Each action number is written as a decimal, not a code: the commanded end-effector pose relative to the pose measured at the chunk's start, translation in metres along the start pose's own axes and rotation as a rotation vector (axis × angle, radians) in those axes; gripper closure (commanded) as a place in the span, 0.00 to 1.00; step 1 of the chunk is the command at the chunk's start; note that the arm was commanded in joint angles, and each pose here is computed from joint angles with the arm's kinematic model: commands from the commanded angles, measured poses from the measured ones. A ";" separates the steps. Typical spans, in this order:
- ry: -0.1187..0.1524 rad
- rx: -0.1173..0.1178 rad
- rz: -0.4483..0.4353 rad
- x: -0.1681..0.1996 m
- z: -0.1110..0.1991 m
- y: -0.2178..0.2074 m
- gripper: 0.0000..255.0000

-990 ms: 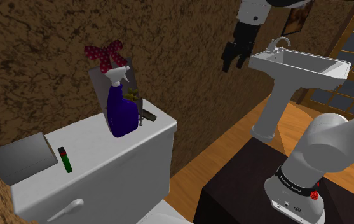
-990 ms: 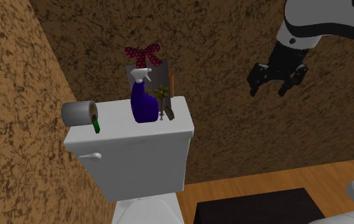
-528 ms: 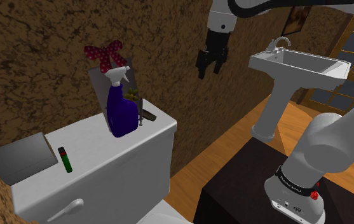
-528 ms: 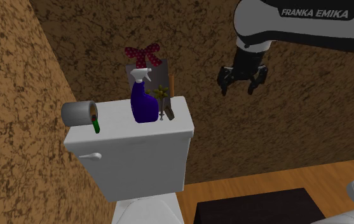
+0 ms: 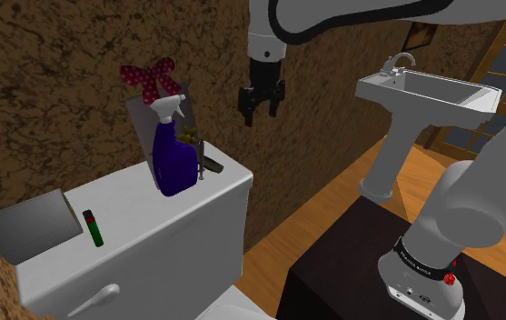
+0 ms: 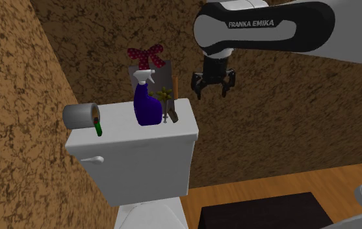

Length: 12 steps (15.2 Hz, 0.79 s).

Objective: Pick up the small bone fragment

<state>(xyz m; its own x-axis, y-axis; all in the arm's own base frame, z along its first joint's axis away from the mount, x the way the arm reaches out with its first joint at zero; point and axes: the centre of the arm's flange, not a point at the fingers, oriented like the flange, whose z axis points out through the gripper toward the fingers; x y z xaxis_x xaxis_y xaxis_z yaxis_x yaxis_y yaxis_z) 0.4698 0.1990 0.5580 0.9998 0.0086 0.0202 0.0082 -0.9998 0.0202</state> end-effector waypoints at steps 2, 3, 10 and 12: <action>-0.014 -0.010 -0.015 0.022 0.014 -0.032 0.00; -0.018 -0.014 -0.021 0.029 0.019 -0.043 0.00; -0.050 -0.040 -0.058 0.078 0.055 -0.120 0.00; -0.059 -0.047 -0.068 0.091 0.065 -0.143 0.00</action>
<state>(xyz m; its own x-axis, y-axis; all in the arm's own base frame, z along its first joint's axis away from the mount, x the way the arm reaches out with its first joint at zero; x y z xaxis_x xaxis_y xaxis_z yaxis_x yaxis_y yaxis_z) 0.5526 0.3309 0.5005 0.9968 0.0704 -0.0368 0.0726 -0.9954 0.0624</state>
